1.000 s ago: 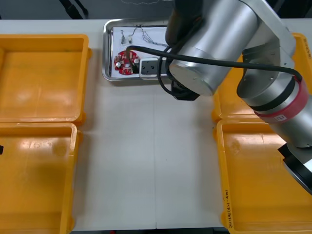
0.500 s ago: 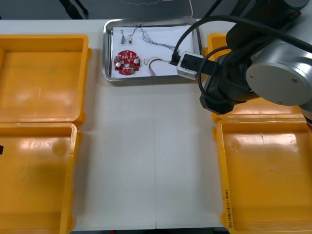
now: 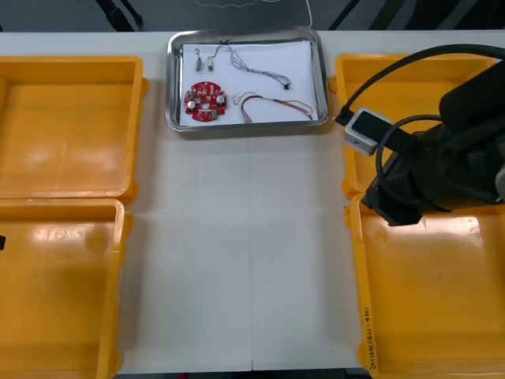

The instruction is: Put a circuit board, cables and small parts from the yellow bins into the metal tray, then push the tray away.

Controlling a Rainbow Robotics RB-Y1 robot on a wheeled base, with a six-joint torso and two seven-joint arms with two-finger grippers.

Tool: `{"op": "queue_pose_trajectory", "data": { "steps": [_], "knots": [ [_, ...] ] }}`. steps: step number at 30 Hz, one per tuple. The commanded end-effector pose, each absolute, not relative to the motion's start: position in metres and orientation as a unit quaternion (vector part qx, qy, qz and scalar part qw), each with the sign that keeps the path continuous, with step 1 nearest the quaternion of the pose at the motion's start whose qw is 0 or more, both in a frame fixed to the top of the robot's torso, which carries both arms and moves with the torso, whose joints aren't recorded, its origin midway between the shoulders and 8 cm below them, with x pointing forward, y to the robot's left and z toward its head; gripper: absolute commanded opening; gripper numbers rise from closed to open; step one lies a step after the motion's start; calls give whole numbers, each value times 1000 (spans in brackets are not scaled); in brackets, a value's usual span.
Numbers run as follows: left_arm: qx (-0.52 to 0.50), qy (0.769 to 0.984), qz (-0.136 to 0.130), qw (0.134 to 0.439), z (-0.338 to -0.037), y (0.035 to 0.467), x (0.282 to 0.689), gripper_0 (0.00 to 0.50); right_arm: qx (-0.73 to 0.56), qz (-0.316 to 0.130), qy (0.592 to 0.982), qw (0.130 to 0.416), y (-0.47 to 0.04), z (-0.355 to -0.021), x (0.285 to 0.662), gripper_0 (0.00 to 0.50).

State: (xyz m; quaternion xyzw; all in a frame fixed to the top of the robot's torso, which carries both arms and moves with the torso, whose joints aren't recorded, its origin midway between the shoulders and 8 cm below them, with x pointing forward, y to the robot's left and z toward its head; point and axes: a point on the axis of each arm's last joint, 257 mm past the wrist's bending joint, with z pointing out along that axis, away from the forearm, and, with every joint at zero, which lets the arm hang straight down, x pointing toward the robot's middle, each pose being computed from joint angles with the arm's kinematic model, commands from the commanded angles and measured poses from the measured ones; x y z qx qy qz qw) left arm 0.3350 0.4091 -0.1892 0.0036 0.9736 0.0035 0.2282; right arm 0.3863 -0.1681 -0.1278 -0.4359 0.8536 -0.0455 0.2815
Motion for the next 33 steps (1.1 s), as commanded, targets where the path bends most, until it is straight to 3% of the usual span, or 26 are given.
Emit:
{"op": "queue_pose_trajectory", "data": {
  "steps": [1,13,23,33],
  "knots": [
    [47,968,13,248,-179,405,345,500,-355,-30,892,280,-204,-126,377,500],
    [47,968,13,248,-179,405,345,500,-246,-20,930,274,-260,-139,369,500],
    [47,968,13,248,-179,405,345,500,-164,-43,947,273,-301,-147,367,500],
    [47,968,13,248,-179,405,345,500,-67,-8,968,241,-342,-161,362,500]
  ]
}}
